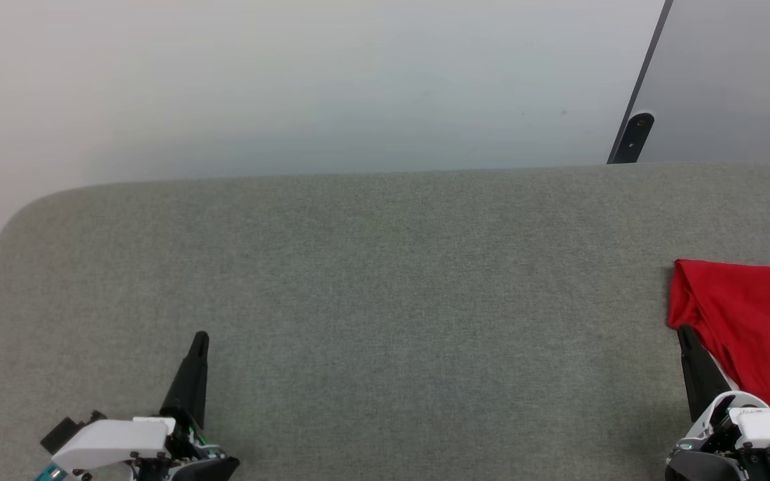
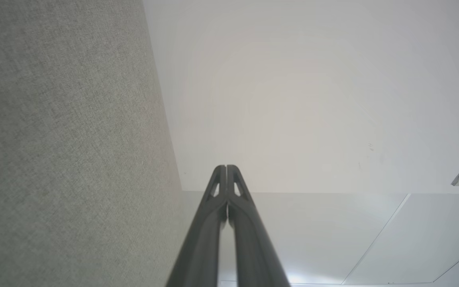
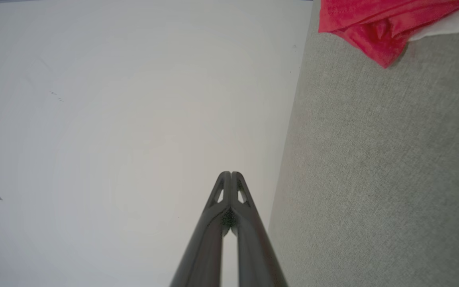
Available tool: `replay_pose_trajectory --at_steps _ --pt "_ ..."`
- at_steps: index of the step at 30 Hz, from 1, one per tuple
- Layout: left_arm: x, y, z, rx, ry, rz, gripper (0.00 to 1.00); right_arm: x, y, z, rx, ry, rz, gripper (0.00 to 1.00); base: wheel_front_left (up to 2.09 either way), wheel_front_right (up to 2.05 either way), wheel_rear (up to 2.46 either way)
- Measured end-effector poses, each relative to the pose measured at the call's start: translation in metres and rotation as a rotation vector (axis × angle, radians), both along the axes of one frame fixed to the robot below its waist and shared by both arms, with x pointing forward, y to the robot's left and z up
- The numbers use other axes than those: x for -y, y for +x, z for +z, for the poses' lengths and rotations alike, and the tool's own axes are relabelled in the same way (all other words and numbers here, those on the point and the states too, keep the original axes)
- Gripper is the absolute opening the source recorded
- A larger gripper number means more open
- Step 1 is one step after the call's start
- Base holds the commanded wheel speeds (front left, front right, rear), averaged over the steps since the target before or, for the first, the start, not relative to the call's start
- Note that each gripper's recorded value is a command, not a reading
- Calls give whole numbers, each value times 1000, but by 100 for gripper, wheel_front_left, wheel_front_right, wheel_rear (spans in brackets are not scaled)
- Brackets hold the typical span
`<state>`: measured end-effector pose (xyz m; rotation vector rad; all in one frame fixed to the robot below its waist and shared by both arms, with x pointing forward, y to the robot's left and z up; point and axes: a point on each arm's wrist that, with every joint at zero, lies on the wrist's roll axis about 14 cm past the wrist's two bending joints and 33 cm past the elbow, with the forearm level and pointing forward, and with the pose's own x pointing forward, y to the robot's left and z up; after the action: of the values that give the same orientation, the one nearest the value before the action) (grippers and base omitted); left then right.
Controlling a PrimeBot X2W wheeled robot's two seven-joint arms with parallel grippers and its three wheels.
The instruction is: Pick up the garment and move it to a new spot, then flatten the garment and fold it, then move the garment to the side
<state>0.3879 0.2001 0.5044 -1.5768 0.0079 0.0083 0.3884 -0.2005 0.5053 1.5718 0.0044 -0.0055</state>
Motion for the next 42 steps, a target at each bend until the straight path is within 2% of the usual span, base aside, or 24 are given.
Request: replay_pose_trajectory --at_steps 42 --pt "0 0 0 1 0 0 0 0 0 0 0 0 0 0 0 0 0"
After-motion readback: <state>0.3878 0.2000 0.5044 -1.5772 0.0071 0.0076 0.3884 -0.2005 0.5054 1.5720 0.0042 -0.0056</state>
